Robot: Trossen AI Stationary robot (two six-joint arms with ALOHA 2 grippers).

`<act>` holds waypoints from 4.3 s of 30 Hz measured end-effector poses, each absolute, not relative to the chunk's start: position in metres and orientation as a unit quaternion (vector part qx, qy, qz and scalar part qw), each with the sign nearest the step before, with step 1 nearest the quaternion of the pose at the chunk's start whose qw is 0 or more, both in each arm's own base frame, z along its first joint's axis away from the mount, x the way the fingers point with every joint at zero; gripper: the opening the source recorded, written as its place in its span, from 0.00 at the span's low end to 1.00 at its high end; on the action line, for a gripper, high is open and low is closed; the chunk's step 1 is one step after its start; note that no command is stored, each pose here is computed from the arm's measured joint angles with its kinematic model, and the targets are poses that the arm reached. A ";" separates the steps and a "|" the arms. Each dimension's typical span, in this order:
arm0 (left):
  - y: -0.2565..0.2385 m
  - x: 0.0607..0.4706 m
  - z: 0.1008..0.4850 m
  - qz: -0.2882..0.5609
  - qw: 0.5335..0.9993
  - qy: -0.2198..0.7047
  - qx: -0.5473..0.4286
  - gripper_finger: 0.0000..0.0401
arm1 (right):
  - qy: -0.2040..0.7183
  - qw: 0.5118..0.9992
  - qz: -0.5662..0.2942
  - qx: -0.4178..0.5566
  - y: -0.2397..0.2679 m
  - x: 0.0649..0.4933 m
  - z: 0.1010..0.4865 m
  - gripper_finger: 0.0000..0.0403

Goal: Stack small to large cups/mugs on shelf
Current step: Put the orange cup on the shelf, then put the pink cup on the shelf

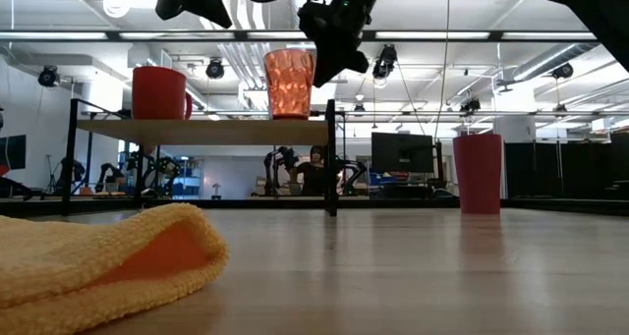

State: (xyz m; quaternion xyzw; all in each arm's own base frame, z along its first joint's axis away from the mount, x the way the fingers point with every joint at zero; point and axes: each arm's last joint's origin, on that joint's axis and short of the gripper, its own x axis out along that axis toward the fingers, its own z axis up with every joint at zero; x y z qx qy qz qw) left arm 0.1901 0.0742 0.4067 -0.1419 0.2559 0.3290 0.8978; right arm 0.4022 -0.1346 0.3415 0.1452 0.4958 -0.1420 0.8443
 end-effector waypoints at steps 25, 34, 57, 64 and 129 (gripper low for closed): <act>0.074 0.193 0.405 0.309 0.903 0.265 -0.142 0.00 | 0.475 0.858 -0.132 0.144 -0.121 0.411 0.343 0.02; 0.074 0.192 0.406 0.308 0.903 0.263 -0.142 0.00 | 0.429 0.882 -0.135 0.140 -0.128 0.427 0.338 0.02; 0.073 0.191 0.407 0.307 0.905 0.262 -0.138 0.00 | 0.408 0.889 -0.171 0.116 -0.143 0.433 0.332 0.02; 0.073 0.191 0.407 0.307 0.905 0.260 -0.138 0.00 | 0.375 0.907 -0.153 0.119 -0.145 0.438 0.336 0.02; 0.071 0.193 0.409 0.247 0.926 0.270 -0.097 0.29 | 0.681 0.699 -0.196 0.099 -0.095 0.291 0.337 0.02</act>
